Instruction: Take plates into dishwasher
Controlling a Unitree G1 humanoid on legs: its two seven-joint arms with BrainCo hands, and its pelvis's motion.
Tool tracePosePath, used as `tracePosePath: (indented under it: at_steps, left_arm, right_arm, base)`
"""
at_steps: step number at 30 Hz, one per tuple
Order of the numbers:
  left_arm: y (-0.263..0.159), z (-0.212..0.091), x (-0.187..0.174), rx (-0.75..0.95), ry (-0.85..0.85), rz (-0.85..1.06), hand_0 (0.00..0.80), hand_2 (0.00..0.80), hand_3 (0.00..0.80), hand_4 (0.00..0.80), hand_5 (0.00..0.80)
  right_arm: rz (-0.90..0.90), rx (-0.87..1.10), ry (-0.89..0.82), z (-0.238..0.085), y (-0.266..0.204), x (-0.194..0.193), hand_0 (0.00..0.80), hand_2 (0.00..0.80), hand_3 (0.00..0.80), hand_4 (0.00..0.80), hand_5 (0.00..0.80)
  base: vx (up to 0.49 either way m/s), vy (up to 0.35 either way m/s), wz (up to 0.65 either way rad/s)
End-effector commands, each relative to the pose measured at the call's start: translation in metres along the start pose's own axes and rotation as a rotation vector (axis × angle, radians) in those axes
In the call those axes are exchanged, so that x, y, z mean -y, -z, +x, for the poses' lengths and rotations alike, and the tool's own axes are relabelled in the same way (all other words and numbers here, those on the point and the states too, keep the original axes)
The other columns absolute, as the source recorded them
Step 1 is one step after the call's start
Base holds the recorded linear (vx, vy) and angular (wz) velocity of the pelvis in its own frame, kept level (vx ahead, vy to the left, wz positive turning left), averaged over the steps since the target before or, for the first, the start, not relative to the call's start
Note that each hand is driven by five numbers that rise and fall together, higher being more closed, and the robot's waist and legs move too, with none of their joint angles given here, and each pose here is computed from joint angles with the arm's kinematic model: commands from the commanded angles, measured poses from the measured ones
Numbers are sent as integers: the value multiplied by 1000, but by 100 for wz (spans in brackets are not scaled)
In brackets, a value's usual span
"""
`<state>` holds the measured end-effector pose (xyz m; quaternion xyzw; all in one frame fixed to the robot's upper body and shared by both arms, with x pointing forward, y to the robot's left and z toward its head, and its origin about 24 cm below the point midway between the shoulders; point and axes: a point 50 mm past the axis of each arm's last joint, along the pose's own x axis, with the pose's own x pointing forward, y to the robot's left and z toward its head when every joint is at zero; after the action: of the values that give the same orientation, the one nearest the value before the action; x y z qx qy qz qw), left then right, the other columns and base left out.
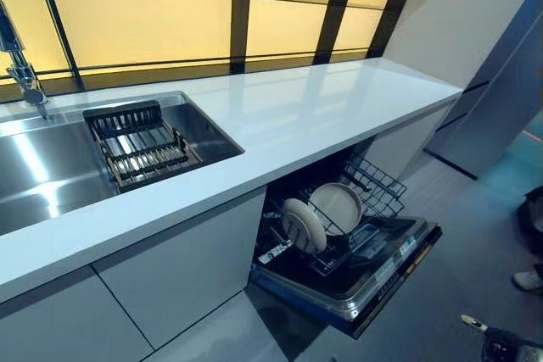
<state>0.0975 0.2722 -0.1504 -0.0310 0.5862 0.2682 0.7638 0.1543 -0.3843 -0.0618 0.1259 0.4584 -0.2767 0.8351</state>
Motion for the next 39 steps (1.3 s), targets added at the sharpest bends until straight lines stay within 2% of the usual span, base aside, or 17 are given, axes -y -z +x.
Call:
tracePosePath:
  at_steps: [1,7,17,23,29,39]
  left_arm:
    - [-24,-1,0,65,-25,-28,0,0,0,0,0]
    - [-29,-1,-17,92,-63,-106,0,0,0,0,0]
    - [-21,-2,14,64,50,-70,0,0,0,0,0]
    - [-12,-2,17,68,58,74,0,0,0,0,0]
    - [-18,0,-3,62,7,-57,0,0,0,0,0]
    - [-5,1,-4,60,33,-24,0,0,0,0,0]
  right_arm:
    - [44,126,-107,-4,-39,-17,0,0,0,0,0]
    - [30,77,-124,-2,-29,-22,0,0,0,0,0]
    - [57,82,-172,-1,-21,-27,0,0,0,0,0]
    - [174,55,-168,5,9,-33,0,0,0,0,0]
    - [225,-1,-184,9,32,-33,0,0,0,0,0]
    - [349,-8,-230,10,43,-44,0,0,0,0,0]
  base:
    - [-71,-100,3]
    - [-60,-172,3]
    - [-197,-137,39]
    - [-52,-47,60]
    - [-71,-231,49]
    - [-28,-107,17]
